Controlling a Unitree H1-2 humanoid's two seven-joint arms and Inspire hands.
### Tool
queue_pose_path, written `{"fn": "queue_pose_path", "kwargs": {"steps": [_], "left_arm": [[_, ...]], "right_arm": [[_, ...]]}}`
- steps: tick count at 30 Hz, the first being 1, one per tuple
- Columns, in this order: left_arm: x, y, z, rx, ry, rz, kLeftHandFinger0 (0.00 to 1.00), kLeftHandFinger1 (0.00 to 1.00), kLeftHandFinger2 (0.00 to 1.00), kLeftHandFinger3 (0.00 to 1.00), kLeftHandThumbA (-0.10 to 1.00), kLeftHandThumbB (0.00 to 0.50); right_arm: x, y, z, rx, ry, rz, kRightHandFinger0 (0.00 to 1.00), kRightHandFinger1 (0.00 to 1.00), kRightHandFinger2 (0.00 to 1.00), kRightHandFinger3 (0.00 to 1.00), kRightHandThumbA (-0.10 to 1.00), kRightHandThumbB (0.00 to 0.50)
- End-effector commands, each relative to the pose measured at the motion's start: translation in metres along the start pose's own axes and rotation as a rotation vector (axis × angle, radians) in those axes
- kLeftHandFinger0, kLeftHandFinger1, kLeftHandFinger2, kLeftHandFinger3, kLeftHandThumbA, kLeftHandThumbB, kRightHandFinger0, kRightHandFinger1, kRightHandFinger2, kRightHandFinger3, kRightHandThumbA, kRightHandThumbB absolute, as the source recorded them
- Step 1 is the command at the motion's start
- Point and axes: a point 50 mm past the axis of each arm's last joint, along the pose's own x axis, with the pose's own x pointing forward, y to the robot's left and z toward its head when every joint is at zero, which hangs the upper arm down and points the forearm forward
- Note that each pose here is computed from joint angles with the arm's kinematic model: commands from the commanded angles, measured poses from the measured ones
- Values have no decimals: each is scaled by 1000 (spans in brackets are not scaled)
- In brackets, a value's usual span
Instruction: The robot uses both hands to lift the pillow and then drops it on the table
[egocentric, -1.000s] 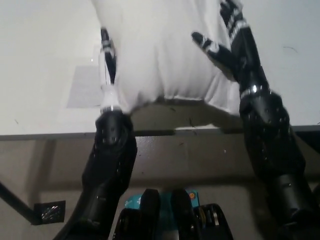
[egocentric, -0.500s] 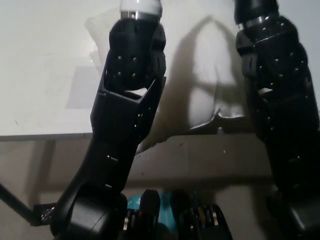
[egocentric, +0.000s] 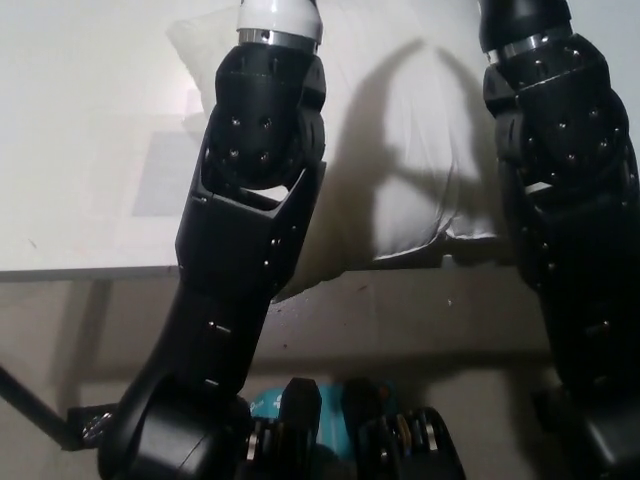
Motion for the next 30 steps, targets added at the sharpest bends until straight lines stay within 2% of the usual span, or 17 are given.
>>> {"fn": "queue_pose_path", "kwargs": {"steps": [1,3,5,6,8,11,12,15,17,18,21,24,25,27,29,30], "left_arm": [[-6,9,-1,70,12,-32,1000,1000,1000,1000,1000,138],[-13,21,-8,100,42,-11,1000,1000,1000,1000,1000,157],[-18,32,-16,113,61,9,1000,1000,1000,1000,1000,151],[-28,48,-30,145,116,28,1000,1000,1000,1000,1000,161],[-39,62,-47,163,144,50,1000,1000,1000,1000,1000,171],[-61,82,-69,194,208,86,1000,1000,1000,1000,1000,157],[-68,87,-73,200,219,95,1000,1000,1000,1000,1000,128],[-96,110,-81,226,222,122,1000,1000,1000,1000,1000,97],[-110,117,-82,248,219,113,1000,1000,1000,1000,1000,99],[-131,124,-84,248,231,107,1000,1000,1000,1000,1000,90],[-194,140,-87,282,281,91,1000,1000,1000,1000,1000,114],[-248,149,-81,297,290,94,1000,1000,1000,1000,1000,67],[-273,155,-76,328,285,81,1000,1000,1000,1000,1000,63],[-293,159,-71,342,280,57,1000,1000,1000,1000,1000,72],[-310,162,-67,364,302,44,1000,1000,1000,1000,1000,121],[-315,163,-66,370,310,37,1000,1000,1000,1000,1000,129]], "right_arm": [[-6,-16,-2,-110,23,6,1000,1000,1000,1000,1000,422],[-14,-27,-10,-125,62,-8,1000,1000,1000,1000,1000,414],[-17,-35,-18,-123,93,-27,1000,1000,1000,1000,1000,411],[-24,-48,-30,-137,145,-49,1000,1000,1000,1000,1000,414],[-30,-58,-45,-120,196,-68,1000,1000,1000,1000,1000,430],[-48,-71,-69,-142,293,-103,1000,1000,1000,1000,1000,425],[-55,-74,-75,-150,322,-112,1000,1000,1000,1000,1000,427],[-83,-79,-92,-145,344,-127,1000,1000,1000,1000,1000,408],[-97,-78,-93,-142,332,-127,1000,1000,1000,1000,1000,386],[-115,-75,-93,-140,310,-135,1000,1000,1000,1000,1000,377],[-163,-69,-87,-180,290,-122,1000,1000,1000,1000,1000,352],[-203,-64,-72,-213,283,-111,1000,1000,1000,1000,1000,309],[-221,-64,-64,-216,274,-115,1000,1000,1000,1000,1000,331],[-233,-67,-56,-224,251,-122,1000,1000,1000,1000,1000,321],[-244,-69,-51,-240,229,-132,1000,1000,1000,1000,1000,304],[-247,-70,-49,-243,221,-134,1000,1000,1000,1000,1000,306]]}}
